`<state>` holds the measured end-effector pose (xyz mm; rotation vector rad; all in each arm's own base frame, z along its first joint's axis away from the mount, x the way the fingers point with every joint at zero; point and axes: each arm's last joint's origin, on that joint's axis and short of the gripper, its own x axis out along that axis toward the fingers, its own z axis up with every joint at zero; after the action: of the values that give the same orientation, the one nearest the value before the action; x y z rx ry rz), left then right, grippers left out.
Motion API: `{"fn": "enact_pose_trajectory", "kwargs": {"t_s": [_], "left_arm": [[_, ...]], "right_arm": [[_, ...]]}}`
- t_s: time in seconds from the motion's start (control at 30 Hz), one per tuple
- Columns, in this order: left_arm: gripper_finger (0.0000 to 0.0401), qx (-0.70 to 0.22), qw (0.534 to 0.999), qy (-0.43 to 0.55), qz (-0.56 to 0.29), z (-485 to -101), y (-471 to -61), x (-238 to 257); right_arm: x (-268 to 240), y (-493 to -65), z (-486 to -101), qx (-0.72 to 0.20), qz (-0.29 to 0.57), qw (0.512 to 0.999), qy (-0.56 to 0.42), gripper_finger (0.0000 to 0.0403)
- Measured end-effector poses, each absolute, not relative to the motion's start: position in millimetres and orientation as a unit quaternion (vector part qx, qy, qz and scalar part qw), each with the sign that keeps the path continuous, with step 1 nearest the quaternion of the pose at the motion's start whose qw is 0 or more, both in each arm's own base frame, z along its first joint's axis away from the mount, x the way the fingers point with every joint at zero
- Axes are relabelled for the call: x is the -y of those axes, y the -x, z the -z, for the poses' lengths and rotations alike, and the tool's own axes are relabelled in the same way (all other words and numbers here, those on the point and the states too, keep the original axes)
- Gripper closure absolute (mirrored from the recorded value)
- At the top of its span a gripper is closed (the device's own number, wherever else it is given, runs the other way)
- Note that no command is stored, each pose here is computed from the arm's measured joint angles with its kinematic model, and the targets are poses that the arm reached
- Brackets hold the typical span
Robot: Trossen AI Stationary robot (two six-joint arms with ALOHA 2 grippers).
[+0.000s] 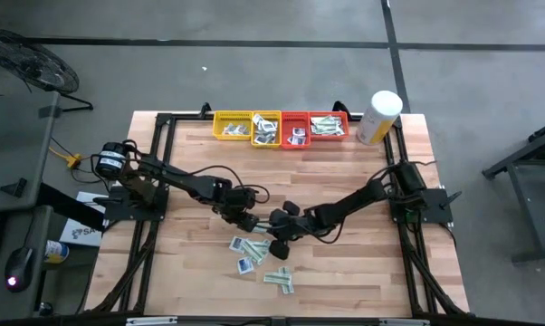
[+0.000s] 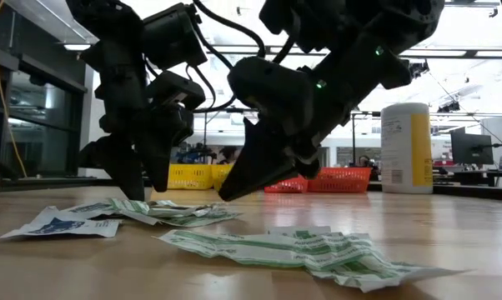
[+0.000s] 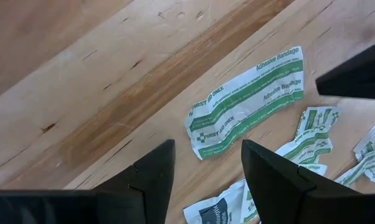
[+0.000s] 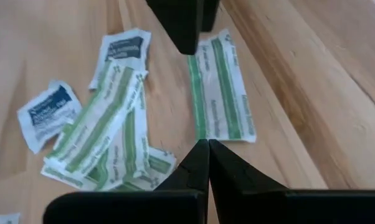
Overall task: Pick & Place First Aid Supplies
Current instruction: Put the green pad into the right orange bin
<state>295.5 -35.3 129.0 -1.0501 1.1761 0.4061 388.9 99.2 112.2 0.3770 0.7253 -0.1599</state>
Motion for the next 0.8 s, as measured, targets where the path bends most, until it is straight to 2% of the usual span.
{"fn": "enact_pose_trajectory", "kwargs": {"t_s": [0.47,0.8], "left_arm": [[0.0215,-0.524,0.690,0.466,-0.181,-129.0,-295.7,35.2],[0.0215,-0.520,0.692,0.467,-0.180,-129.2,-296.3,35.2]], "right_arm": [[-97.1,-391.3,-113.3,-0.337,0.086,0.920,-0.183,0.0403],[-96.5,-396.8,-92.8,-0.336,0.085,0.913,-0.214,0.0403]]}}
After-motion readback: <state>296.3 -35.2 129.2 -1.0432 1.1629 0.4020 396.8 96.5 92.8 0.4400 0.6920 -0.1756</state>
